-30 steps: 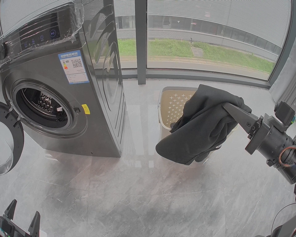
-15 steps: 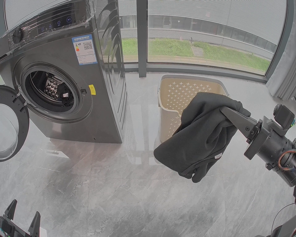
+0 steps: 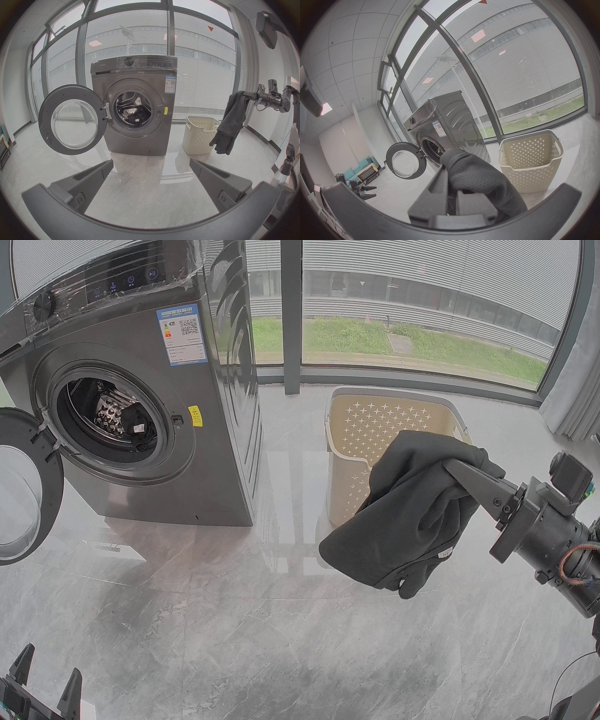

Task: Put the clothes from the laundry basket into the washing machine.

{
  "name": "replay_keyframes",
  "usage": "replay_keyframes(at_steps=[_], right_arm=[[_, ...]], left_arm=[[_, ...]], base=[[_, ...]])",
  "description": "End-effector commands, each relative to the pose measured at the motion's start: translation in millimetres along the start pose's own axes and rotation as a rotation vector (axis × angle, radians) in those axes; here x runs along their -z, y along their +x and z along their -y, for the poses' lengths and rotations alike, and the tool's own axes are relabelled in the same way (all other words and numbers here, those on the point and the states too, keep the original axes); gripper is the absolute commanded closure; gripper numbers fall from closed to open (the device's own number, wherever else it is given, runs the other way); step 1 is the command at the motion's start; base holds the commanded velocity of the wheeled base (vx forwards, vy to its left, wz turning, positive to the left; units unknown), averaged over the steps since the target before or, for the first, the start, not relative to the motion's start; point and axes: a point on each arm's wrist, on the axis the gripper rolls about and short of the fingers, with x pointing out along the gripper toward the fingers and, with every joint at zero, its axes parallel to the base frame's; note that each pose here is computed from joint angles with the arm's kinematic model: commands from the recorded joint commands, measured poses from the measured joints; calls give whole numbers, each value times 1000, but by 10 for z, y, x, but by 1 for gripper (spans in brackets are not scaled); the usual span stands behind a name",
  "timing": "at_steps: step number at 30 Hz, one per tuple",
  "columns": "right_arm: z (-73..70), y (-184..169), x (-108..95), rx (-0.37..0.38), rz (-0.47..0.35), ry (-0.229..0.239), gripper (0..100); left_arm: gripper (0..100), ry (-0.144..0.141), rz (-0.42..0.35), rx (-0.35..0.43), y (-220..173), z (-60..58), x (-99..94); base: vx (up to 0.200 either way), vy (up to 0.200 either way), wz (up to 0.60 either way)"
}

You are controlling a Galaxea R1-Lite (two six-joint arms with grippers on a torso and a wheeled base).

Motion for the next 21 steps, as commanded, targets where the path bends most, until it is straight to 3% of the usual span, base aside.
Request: replay_keyframes(at_steps=[1, 6, 12, 17, 21], right_arm=[[7, 28, -3, 4, 2, 0, 100], [19, 28, 42, 9, -15, 1, 100], [124, 29, -77, 56, 32, -18, 100], [151, 13, 90, 65, -30, -23, 100], [203, 4, 63, 84, -19, -41, 100]], left_arm=[[0, -1, -2, 0, 1, -1, 44], [0, -4, -2, 0, 1, -1, 44], [0, 2, -2, 0, 1, -1, 44], [0, -6, -2, 0, 1, -1, 44], [0, -1, -2, 0, 1, -1, 44]], base=[[0, 200, 0], [0, 200, 0], [0, 200, 0], [0, 200, 0], [0, 200, 0]])
